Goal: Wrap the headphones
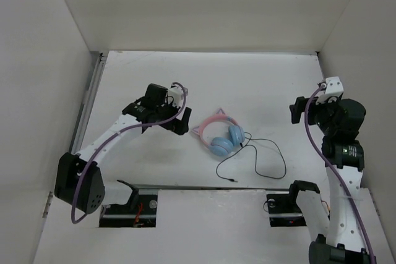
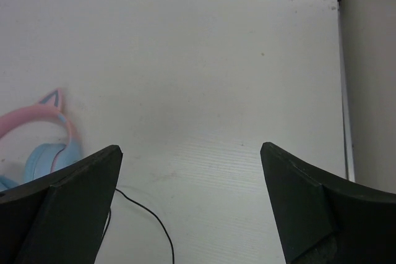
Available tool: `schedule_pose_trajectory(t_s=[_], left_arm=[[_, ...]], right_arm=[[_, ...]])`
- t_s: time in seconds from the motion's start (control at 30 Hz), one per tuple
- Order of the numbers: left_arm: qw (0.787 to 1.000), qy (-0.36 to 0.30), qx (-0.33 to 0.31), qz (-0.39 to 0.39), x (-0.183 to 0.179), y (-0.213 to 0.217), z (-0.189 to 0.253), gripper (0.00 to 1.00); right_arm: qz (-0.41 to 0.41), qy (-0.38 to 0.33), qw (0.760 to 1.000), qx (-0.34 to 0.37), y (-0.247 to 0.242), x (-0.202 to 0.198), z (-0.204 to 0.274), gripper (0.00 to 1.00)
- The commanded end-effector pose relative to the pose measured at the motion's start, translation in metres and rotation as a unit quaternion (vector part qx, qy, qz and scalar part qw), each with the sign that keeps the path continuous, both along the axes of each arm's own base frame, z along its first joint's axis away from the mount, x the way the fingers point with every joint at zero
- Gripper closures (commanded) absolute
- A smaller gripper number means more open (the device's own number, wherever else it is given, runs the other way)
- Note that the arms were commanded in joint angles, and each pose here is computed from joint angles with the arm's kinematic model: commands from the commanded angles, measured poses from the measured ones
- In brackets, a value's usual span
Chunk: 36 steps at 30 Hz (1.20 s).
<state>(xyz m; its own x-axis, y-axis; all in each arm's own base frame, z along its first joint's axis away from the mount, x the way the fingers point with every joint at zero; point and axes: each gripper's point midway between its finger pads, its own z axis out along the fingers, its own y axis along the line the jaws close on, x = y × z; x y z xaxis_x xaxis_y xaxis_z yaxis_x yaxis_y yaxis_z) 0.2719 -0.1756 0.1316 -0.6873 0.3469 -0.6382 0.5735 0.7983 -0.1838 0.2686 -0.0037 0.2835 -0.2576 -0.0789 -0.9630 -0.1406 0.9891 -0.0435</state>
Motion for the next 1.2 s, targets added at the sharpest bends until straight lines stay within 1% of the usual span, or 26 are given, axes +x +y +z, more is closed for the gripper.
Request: schedule_pose_trajectory(t_s=[0.0, 0.1, 0.27, 0.3, 0.4, 0.47, 0.57, 0.63, 0.77, 0.9, 0.97, 1.1, 1.17], left_arm=[[0.999, 0.01, -0.027, -0.021, -0.01, -0.026, -0.007, 0.01], [0.999, -0.002, -0.021, -0.038, -0.006, -0.04, -0.011, 0.01], [0.998, -0.026, -0.018, -0.06, 0.022, -0.064, -0.013, 0.02], [0.997, -0.029, -0.015, -0.069, 0.027, -0.07, -0.016, 0.03], [0.995, -0.042, 0.002, -0.095, 0.046, -0.087, -0.024, 0.07], [0.994, -0.048, 0.005, -0.102, 0.06, -0.098, -0.027, 0.08], [0.992, -0.048, 0.015, -0.116, 0.074, -0.112, -0.036, 0.14], [0.99, -0.047, 0.024, -0.129, 0.08, -0.122, -0.043, 0.23], [0.984, -0.056, 0.055, -0.16, 0.081, -0.13, -0.058, 0.35], [0.975, -0.061, 0.097, -0.19, 0.076, -0.127, -0.08, 0.43], [0.974, -0.058, 0.104, -0.195, 0.075, -0.125, -0.086, 0.49], [0.971, -0.054, 0.118, -0.203, 0.073, -0.124, -0.097, 0.54], [0.968, -0.048, 0.128, -0.212, 0.069, -0.123, -0.106, 0.58]], right_arm=[[0.04, -0.019, 0.999, 0.01, 0.018, 0.001, -0.001, 0.0], [0.071, -0.007, 0.997, 0.024, 0.033, -0.002, -0.014, 0.0], [0.118, 0.012, 0.99, 0.075, 0.057, -0.007, -0.022, 0.0], [0.132, 0.016, 0.988, 0.079, 0.063, -0.008, -0.023, 0.0], [0.167, 0.021, 0.983, 0.072, 0.076, -0.01, -0.027, 0.0], [0.176, 0.02, 0.983, 0.054, 0.078, -0.009, -0.029, 0.0], [0.174, 0.015, 0.984, 0.032, 0.077, -0.003, -0.032, 0.0], [0.17, 0.008, 0.985, 0.031, 0.076, 0.002, -0.031, 0.0], [0.157, -0.017, 0.986, 0.045, 0.073, 0.01, -0.02, 0.0], [0.143, -0.044, 0.987, 0.054, 0.068, 0.013, -0.009, 0.0], [0.139, -0.052, 0.987, 0.056, 0.066, 0.014, -0.006, 0.0], [0.132, -0.065, 0.987, 0.066, 0.064, 0.013, 0.0, 0.0], [0.132, -0.07, 0.987, 0.066, 0.064, 0.013, 0.001, 0.0]])
